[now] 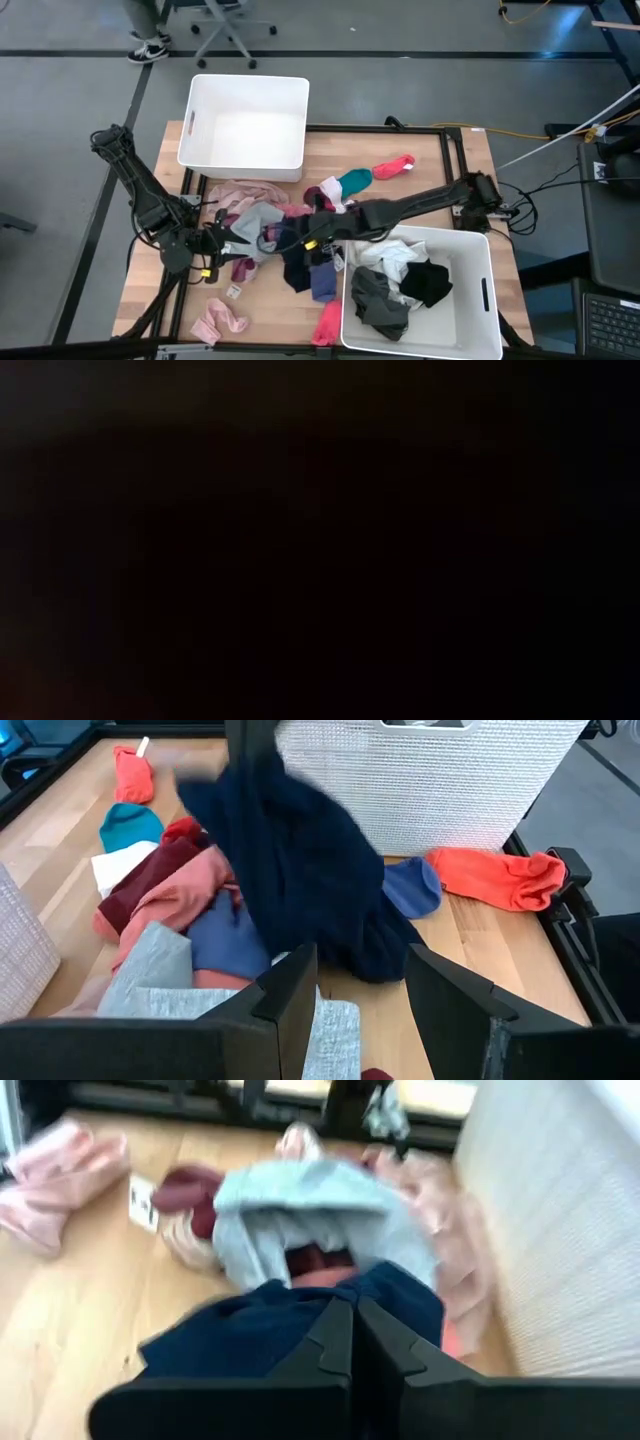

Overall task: Sort clothes
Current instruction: Put the dark blue underwear into the bottom white bin

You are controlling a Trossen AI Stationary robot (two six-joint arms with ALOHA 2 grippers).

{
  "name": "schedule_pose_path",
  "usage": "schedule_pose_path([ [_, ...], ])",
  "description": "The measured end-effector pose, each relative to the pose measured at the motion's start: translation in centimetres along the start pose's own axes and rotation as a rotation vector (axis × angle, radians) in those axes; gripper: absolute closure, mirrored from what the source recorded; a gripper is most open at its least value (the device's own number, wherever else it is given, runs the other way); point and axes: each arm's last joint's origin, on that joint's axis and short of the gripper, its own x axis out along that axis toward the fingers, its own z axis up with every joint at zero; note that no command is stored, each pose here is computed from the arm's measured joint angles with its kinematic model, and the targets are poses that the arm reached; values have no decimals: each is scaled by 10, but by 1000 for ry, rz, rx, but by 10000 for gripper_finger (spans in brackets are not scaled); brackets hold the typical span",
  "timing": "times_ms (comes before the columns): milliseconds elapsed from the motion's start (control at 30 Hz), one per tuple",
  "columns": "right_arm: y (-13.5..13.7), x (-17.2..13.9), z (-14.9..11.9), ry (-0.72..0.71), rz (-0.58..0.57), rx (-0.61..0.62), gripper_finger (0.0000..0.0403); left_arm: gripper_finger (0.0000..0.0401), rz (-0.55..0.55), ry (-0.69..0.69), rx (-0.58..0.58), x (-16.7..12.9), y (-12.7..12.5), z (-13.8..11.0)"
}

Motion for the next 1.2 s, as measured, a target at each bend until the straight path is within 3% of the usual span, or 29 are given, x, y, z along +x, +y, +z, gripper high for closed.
schedule_pose_path([
  [400,-34,-110,51,-294,-26,63,396,258,0,0,4,0,0,0],
  [733,-55,-180,68,-488,-52,107,396,258,19,-12,13,0,1,0],
  [900,-53,-224,74,-628,18,141,394,258,20,-11,10,0,1,0],
  [1200,-44,-316,90,-707,275,206,394,258,19,-12,5,0,1,0],
])
